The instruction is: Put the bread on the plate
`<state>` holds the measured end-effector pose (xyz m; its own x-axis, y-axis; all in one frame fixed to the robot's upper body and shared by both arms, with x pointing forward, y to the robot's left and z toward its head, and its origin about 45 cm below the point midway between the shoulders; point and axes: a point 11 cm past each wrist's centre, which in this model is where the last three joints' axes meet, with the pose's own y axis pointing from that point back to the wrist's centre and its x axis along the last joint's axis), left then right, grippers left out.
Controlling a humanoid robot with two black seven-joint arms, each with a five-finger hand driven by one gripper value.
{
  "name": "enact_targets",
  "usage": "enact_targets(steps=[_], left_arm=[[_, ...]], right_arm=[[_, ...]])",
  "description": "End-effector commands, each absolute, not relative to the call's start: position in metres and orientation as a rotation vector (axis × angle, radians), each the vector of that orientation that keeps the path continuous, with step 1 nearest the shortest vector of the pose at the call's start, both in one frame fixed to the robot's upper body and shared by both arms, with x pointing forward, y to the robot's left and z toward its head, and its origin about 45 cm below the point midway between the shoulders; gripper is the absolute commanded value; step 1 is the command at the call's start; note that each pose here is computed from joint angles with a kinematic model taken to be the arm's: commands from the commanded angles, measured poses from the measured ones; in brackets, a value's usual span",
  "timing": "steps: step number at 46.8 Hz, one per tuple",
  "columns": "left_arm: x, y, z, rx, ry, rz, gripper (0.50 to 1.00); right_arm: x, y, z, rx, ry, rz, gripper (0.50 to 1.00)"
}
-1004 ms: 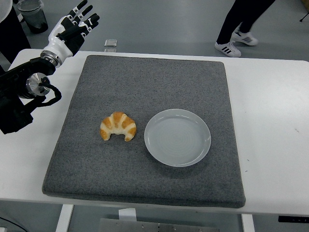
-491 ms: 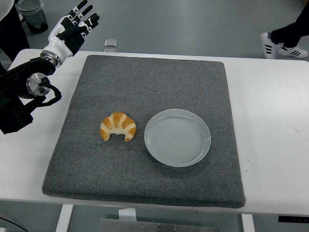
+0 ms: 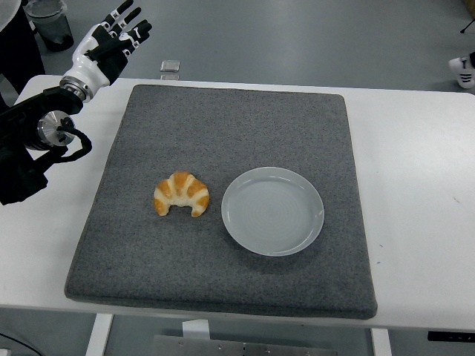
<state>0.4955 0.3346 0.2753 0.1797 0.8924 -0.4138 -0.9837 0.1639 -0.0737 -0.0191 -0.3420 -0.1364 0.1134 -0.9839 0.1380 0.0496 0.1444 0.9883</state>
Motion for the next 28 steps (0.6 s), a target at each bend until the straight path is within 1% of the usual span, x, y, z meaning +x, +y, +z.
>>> enact_targets(steps=[1,15,28], left_arm=[[0.494,0.337,0.282,-0.360,0.290,1.359,0.990],[0.484,0.327,0.312,-0.244,0.144,1.314,0.990],[0.465,0.298,0.363,-0.116,-0.125,1.232,0.990]], right_arm=[[-0.019,-0.342,-0.136,1.114,-1.152,-1.052,0.930],[-0.020,-0.341,-0.136,1.116,-1.149,-1.056,0.930],[-0.020,-0.342,-0.136,1.115,-1.148,-1.057,0.932]])
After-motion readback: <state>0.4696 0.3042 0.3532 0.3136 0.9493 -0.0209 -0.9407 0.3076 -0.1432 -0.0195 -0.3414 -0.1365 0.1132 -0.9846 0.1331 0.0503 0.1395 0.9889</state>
